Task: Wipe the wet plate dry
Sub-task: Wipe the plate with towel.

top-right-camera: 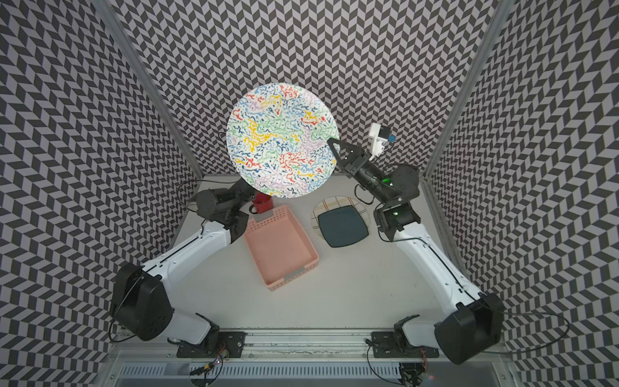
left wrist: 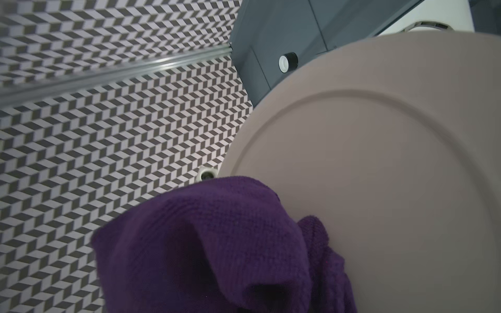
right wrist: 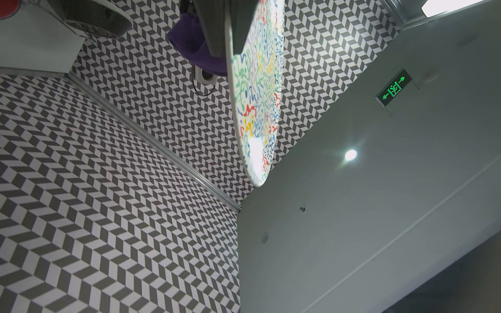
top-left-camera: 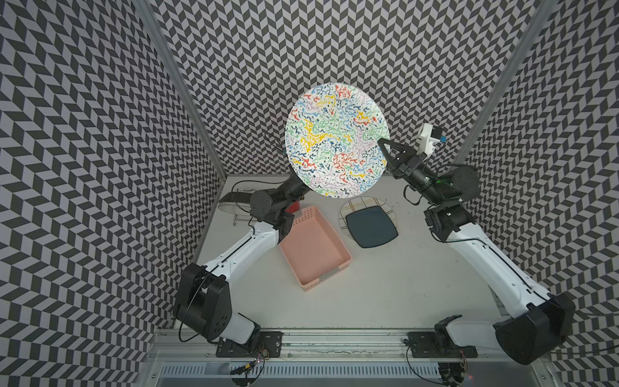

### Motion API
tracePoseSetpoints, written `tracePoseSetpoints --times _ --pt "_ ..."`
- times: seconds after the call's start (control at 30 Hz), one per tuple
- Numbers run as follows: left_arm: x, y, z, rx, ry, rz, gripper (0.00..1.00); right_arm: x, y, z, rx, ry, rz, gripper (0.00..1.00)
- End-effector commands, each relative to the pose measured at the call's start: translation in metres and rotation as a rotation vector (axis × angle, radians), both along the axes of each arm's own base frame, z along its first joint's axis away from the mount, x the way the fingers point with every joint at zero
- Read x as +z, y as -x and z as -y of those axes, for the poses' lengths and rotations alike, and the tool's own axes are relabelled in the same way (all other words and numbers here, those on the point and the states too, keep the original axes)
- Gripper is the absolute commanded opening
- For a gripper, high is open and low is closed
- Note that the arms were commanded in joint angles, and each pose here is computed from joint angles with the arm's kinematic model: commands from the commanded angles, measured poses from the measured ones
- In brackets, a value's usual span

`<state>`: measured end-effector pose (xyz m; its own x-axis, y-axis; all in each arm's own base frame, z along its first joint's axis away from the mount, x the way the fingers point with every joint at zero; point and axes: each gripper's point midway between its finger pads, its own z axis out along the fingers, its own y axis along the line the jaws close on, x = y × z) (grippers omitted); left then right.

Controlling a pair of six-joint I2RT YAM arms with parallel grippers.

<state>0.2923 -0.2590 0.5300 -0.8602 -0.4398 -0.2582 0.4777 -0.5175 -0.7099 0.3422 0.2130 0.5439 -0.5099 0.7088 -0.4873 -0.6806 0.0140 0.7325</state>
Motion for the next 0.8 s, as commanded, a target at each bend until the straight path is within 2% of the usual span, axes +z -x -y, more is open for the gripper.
tracePoseSetpoints --times 0.0,0.07,0.17,0.37,0.57,0.63,0.77 --pt "0.049 0.036 -0.050 0.025 0.158 0.179 0.00 0.010 -0.011 0.022 -0.074 -0.047 0.022 0.00" --pt "0.053 0.028 -0.070 0.052 0.207 0.172 0.00 0.003 -0.003 0.017 -0.051 -0.014 0.022 0.00" --pt "0.055 0.026 -0.078 0.043 0.270 0.159 0.00 -0.021 0.010 0.001 0.010 0.020 -0.023 0.00" --pt "0.060 0.039 -0.048 -0.022 0.265 0.180 0.00 -0.040 0.033 -0.032 0.085 -0.014 -0.057 0.00" --pt "0.057 0.068 -0.005 -0.114 0.202 0.213 0.00 -0.003 0.006 -0.020 0.011 -0.096 -0.010 0.00" --pt "0.048 0.073 -0.001 -0.092 0.160 0.209 0.00 0.012 -0.010 -0.004 -0.038 -0.112 0.005 0.00" --pt "0.035 0.076 -0.006 -0.024 0.084 0.215 0.00 0.016 -0.028 0.033 -0.130 -0.114 -0.008 0.00"
